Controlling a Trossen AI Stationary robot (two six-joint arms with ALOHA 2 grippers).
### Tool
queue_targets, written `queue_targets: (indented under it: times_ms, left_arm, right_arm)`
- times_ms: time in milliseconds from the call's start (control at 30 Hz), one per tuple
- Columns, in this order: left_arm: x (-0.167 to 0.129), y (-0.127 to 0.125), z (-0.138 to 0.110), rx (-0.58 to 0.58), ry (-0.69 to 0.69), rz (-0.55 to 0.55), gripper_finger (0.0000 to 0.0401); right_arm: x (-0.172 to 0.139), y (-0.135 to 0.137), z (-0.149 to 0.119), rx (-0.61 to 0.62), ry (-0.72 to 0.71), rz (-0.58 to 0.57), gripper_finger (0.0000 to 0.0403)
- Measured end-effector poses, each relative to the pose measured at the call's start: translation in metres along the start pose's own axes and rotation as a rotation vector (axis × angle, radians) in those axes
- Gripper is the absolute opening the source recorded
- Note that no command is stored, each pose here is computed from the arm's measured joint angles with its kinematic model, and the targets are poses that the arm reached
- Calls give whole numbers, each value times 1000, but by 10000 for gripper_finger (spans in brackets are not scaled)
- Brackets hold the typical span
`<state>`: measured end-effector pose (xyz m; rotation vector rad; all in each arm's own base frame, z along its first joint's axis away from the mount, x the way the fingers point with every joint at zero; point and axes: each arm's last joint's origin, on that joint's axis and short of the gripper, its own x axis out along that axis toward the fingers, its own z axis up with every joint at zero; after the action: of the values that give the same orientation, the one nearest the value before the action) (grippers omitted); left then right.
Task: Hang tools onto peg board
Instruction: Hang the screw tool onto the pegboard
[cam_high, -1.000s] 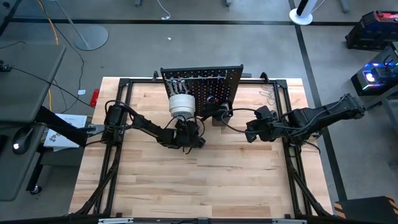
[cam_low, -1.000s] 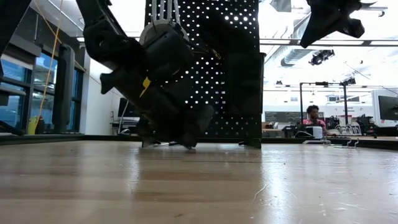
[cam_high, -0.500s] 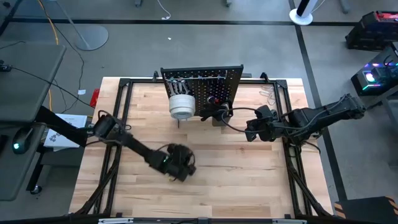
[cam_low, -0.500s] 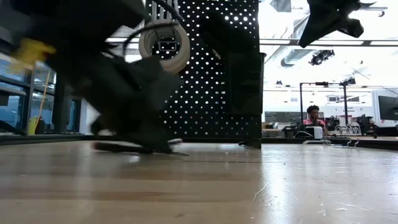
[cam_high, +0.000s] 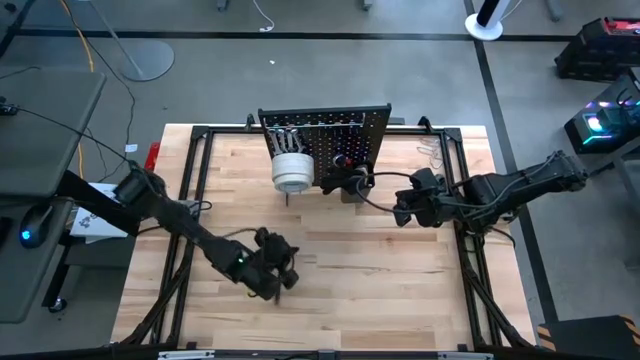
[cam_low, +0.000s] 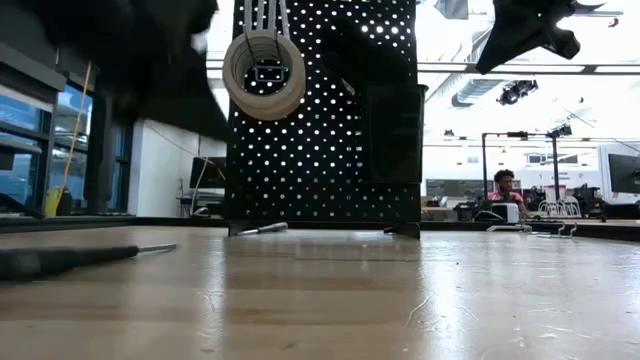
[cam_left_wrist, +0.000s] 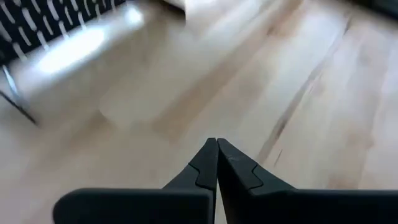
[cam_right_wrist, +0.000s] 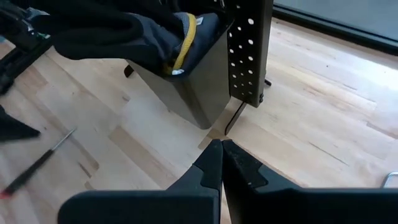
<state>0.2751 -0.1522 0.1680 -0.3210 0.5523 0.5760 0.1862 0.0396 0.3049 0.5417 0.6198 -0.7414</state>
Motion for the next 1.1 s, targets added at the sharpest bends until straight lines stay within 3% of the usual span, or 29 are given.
queue_targets:
  times_ms: [133, 400, 633, 867, 1100]
  left_arm:
    - [-19, 14, 21, 73, -67, 59, 0]
    - [-35, 48, 41, 8, -48, 194, 0]
    - [-36, 48, 41, -16, -24, 177, 0]
    - [-35, 48, 41, -60, -1, 165, 0]
    - [-33, 46, 38, -79, 60, 139, 0]
  right_arm:
    - [0, 0, 0, -22, -6, 0, 0]
    - [2, 4, 0, -14, -1, 24, 0]
    - [10, 22, -6, -44, 85, 130, 0]
    - [19, 39, -23, -76, 170, 149, 0]
    - [28, 67, -45, -149, 344, 322, 0]
